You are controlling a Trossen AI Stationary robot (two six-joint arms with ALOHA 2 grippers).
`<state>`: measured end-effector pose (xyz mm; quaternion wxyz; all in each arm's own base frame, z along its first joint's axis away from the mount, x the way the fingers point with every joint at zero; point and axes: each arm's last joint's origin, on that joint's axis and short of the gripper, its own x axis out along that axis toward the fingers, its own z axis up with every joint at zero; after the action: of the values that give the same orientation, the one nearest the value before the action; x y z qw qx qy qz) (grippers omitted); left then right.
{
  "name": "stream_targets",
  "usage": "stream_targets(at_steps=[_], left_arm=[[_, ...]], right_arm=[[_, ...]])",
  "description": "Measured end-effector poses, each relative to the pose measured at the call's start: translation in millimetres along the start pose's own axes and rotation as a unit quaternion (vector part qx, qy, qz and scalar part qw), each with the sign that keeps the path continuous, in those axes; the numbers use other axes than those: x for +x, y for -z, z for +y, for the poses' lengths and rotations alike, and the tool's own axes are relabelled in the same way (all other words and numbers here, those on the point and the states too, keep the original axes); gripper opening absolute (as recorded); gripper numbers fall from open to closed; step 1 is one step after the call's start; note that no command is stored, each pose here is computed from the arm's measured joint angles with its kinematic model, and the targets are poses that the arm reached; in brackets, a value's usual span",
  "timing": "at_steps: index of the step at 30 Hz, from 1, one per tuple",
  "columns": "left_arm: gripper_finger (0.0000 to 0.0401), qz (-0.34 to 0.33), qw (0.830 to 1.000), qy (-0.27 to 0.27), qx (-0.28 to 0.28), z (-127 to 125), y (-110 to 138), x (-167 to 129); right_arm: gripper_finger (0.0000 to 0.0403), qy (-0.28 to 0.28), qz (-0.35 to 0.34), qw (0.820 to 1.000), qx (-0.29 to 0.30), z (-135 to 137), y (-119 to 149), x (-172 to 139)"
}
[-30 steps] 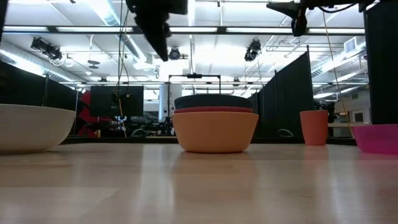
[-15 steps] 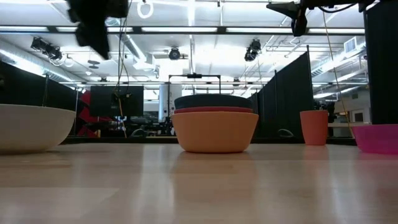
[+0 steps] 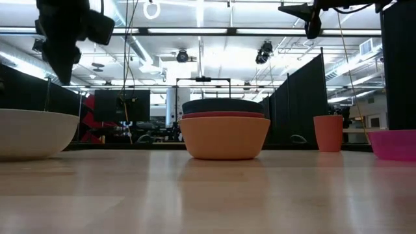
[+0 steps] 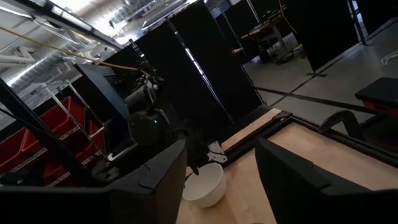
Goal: Nest bowls inside each other
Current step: Stack the white bowl on top of the blue bowl
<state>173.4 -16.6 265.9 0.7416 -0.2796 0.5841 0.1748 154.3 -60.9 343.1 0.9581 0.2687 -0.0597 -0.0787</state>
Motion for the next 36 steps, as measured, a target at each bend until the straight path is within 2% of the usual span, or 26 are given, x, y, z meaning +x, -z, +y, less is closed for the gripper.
stream_targets(at_steps=[6,13,30,33,36], left_arm=[[0.0296,0.014,1.000,0.001,-0.018,4,4,16],[0.0300,0.022,0.999,0.013,-0.035,8,8,38],[0.0235,0.049,0.996,0.002,-0.072,21,21,71],[0.0215,0.050,0.996,0.013,-0.073,22,22,76],[0.0178,0.050,0.996,0.018,-0.073,21,22,76]], right_arm=[[0.0183,0.001,0.001,1.000,0.000,0,0,0],[0.0183,0.002,0.003,1.000,0.001,0,1,0],[0.0175,0.002,0.002,1.000,0.002,0,1,0],[0.0178,0.002,0.002,1.000,0.002,0,1,0],[0.0174,0.002,0.002,1.000,0.003,0,0,0]])
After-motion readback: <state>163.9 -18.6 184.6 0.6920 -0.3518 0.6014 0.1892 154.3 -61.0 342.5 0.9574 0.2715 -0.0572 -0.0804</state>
